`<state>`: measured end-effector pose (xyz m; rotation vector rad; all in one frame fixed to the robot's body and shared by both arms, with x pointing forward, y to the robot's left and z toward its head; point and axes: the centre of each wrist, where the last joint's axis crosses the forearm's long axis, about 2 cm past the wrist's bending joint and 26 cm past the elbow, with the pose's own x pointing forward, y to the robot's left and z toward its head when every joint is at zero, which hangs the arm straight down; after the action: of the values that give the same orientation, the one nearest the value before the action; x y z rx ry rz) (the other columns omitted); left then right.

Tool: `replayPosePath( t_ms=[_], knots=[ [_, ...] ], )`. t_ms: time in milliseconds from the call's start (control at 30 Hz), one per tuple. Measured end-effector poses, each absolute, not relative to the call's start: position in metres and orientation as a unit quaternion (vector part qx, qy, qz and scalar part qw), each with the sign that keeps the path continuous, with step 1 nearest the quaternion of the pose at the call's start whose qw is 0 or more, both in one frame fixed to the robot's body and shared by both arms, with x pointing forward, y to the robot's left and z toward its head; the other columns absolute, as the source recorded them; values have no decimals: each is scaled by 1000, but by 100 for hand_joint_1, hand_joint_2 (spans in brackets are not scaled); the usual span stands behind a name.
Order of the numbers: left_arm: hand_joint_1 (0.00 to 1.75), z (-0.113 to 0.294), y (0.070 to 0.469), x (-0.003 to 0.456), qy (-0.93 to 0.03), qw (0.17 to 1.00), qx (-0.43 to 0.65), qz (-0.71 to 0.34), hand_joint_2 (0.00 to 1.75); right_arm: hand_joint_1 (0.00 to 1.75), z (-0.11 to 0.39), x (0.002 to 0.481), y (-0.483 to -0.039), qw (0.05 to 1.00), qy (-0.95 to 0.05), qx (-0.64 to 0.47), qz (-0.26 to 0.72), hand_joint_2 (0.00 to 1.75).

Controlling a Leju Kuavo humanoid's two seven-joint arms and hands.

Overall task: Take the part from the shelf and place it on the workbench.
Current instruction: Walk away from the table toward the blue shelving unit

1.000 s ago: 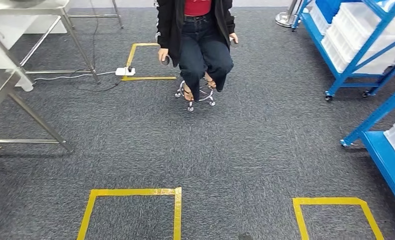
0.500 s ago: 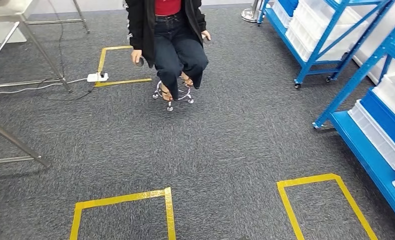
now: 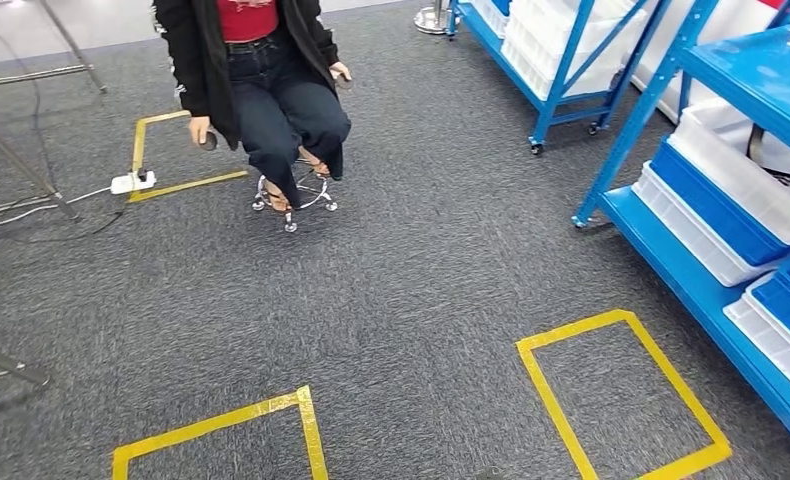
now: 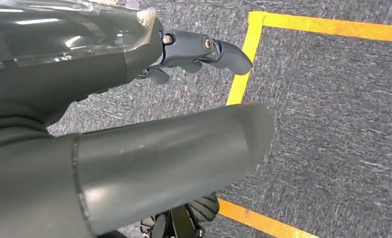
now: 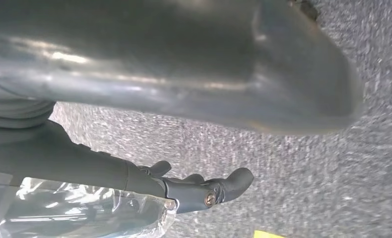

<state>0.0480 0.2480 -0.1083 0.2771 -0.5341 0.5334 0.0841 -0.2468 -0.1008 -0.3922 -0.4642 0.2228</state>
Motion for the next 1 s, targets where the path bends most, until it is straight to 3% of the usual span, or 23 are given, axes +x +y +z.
replayPosePath(
  t_ms=[1000],
  knots=[
    [0,-109,253,49,-279,915,135,258,0,0,-100,88,-245,948,-231,-195,101,0]
  ],
)
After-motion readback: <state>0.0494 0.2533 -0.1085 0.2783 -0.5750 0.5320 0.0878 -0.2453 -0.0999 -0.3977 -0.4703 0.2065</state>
